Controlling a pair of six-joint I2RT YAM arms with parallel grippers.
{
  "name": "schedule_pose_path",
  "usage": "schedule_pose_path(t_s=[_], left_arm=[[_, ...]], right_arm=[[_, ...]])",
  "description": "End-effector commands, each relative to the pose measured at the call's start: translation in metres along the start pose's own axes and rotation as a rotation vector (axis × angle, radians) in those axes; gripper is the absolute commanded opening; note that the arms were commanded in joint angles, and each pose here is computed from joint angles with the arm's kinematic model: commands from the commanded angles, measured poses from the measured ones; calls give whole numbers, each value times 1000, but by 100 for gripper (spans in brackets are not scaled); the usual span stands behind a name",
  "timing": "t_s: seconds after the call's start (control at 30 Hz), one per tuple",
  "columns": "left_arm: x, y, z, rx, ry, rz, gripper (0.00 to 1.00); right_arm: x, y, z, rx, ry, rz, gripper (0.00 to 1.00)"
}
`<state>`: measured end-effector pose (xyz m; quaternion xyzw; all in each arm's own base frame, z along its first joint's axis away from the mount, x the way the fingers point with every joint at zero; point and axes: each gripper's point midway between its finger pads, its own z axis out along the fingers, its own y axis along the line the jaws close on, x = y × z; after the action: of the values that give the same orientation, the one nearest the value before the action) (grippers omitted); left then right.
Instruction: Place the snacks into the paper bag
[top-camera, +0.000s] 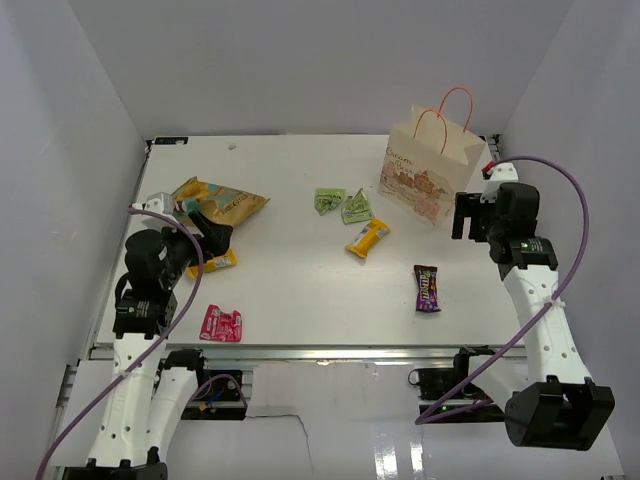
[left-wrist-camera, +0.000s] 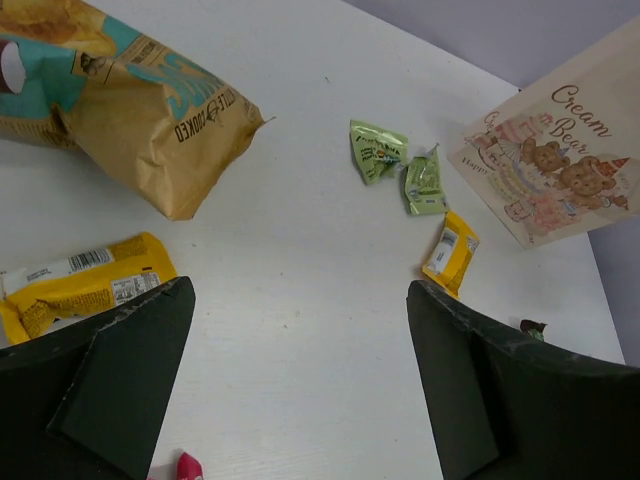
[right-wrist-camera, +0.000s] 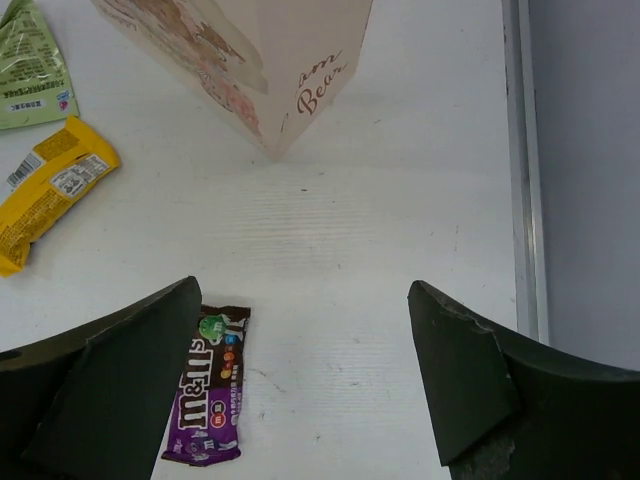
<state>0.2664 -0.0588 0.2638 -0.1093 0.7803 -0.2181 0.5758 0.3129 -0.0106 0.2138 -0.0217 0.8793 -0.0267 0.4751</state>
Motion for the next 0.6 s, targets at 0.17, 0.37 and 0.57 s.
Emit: schedule_pose_path(t_s=[0.17, 0.37, 0.57], left_arm=[[24, 5, -10, -13, 65, -43, 98], [36, 13, -18, -74, 86, -134, 98], [70, 26, -21, -149, 153, -314, 98]], right_arm=[[32, 79, -36, -597, -19, -501, 90], [103, 90, -20, -682, 285, -405, 90], [136, 77, 11, -545, 528, -252, 91]])
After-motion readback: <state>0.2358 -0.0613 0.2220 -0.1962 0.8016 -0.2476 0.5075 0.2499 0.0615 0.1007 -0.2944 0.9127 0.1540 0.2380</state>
